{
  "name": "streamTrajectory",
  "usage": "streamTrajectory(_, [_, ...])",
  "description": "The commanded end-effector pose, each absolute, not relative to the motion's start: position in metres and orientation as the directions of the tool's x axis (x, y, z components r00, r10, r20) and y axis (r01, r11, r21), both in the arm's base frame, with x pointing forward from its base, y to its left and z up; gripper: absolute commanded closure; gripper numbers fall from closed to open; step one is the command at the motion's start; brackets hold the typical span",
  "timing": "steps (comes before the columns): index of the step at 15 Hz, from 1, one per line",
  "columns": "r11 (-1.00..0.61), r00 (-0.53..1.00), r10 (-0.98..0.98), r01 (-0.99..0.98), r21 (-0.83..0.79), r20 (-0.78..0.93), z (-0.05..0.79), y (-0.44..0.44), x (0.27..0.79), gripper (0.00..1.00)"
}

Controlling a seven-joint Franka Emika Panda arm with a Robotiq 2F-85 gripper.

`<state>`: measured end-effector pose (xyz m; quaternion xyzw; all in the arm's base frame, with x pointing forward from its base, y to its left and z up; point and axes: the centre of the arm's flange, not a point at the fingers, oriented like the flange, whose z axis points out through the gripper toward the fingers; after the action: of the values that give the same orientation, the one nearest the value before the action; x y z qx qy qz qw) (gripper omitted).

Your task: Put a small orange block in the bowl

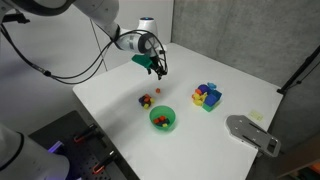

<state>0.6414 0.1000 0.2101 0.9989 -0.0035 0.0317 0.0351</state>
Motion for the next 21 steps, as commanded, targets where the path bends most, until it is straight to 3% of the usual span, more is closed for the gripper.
streamTrajectory(1, [-0.998,0.998,0.012,0.007,0.059,0.068,0.19,0.098,0.656,0.0])
streamTrajectory(21, [-0.99,0.981,0.134,0.127,0.057,0.137,0.058,0.117,0.684,0.0])
